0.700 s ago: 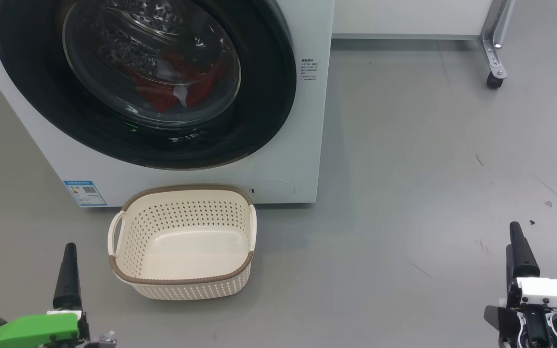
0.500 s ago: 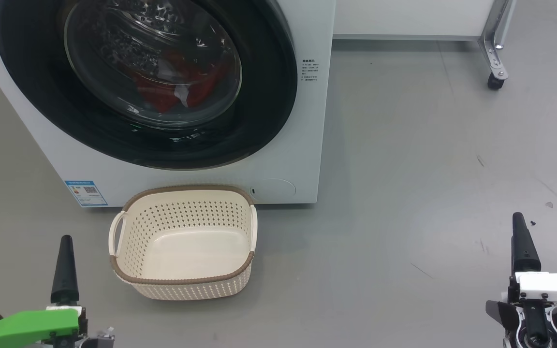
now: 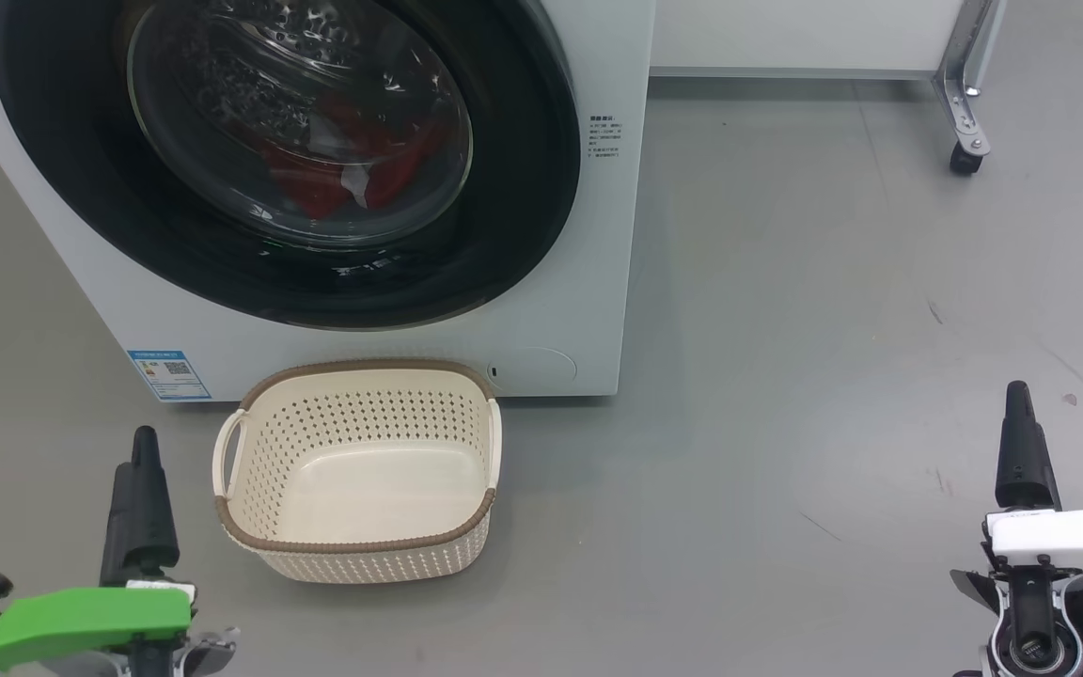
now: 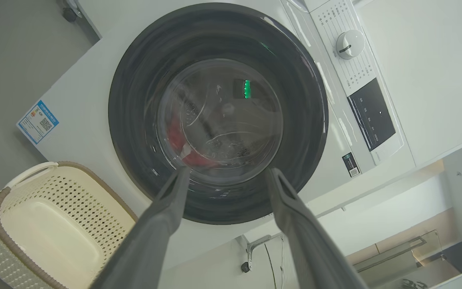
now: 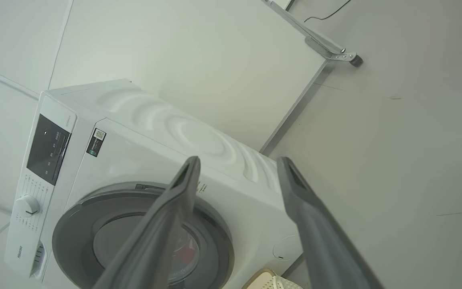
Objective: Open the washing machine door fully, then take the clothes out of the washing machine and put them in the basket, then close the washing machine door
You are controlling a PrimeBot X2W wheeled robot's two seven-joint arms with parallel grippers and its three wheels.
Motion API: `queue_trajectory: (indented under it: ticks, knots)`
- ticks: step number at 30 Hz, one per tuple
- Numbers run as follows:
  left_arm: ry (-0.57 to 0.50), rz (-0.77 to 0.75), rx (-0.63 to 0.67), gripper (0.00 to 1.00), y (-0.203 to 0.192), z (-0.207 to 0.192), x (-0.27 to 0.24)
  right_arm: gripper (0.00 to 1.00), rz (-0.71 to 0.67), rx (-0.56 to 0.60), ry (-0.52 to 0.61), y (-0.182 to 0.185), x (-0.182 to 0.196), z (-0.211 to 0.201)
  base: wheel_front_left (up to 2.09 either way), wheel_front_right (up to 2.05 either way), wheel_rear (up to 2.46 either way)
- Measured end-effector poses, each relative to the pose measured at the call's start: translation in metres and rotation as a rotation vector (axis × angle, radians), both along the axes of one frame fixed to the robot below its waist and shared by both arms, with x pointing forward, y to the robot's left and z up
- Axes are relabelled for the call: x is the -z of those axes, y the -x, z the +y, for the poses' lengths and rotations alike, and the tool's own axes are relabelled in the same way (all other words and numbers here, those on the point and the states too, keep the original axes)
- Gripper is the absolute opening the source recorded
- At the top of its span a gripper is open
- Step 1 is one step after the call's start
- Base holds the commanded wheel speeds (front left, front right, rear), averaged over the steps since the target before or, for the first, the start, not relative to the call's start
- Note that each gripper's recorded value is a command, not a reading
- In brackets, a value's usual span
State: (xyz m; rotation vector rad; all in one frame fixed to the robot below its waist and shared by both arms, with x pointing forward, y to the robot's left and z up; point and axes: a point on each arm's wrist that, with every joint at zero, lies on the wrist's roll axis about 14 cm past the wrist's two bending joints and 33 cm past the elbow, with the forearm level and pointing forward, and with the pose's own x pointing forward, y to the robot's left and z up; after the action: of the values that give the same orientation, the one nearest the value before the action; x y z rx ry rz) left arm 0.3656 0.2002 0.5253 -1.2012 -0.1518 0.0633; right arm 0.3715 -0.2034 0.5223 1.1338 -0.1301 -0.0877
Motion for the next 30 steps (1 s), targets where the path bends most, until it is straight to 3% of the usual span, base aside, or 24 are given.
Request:
queue_trajectory:
  ticks: [16, 30]
  knots:
    - [-0.284, -0.042, 0.071, 1.00, -0.001, -0.033, -0.012, 1.00, -0.039, -0.025, 0.295, -0.001, -0.019, 0.020, 0.00, 0.00, 0.00]
    - [-0.602, -0.075, 0.110, 1.00, 0.003, -0.051, -0.013, 1.00, -0.041, -0.033, 0.613, 0.002, -0.019, 0.040, 0.00, 0.00, 0.00]
